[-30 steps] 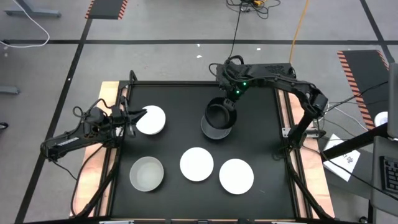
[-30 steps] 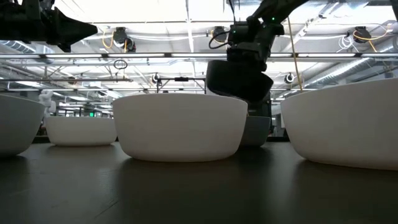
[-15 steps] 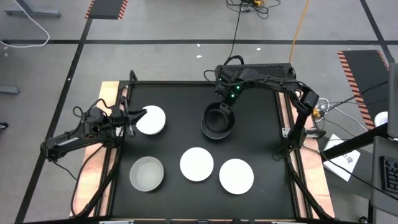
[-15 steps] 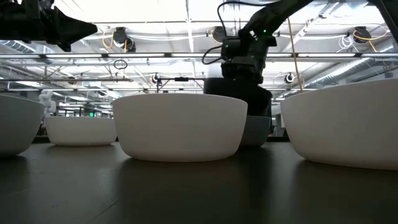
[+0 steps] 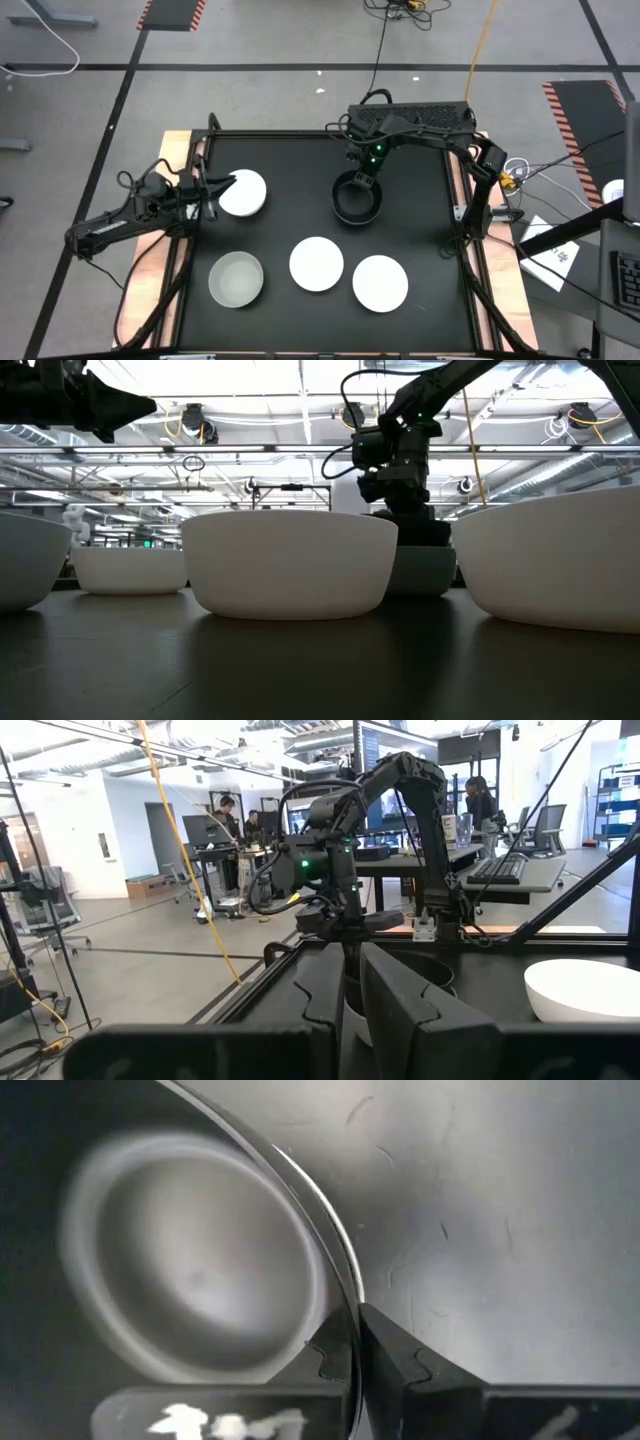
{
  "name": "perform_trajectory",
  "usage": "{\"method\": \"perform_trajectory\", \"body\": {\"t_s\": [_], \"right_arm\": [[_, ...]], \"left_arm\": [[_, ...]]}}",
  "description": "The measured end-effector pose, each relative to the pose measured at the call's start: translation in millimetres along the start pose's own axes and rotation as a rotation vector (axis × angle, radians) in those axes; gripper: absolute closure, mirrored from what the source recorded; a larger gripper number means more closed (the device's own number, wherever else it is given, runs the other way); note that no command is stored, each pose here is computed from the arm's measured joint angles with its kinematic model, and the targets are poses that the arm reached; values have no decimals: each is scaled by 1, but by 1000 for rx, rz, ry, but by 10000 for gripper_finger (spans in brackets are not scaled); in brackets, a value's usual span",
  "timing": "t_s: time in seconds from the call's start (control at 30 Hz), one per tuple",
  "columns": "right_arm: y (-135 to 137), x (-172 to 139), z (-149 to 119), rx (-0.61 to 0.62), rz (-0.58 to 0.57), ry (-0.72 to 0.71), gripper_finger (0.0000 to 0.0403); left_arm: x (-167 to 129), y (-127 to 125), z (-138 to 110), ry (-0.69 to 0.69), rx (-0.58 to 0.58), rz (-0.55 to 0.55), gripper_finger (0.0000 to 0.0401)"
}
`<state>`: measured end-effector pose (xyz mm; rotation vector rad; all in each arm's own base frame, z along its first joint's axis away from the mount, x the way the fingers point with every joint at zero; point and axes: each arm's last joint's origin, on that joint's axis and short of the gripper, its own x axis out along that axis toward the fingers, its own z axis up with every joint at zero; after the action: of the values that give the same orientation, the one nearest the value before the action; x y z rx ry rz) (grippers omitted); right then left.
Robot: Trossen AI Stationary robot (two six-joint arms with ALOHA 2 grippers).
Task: Nest bowls inside each other
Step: Stack the black bowl on the top gray bowl
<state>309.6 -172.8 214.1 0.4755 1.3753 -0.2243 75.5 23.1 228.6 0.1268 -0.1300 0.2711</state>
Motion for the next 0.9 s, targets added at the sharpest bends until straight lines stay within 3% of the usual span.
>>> {"method": "perform_trajectory", "body": {"t_s": [0.4, 0.67, 0.9], "right_arm": [[-12, 20, 6, 21, -12, 109, 403], [-5, 10, 13, -7, -50, 54, 403], [0, 3, 15, 1, 85, 32, 403]], "left_arm": [[0, 0, 0, 3, -1, -1, 359], [0, 0, 0, 2, -1, -1, 359], [0, 0, -1, 7, -5, -2, 359]]}}
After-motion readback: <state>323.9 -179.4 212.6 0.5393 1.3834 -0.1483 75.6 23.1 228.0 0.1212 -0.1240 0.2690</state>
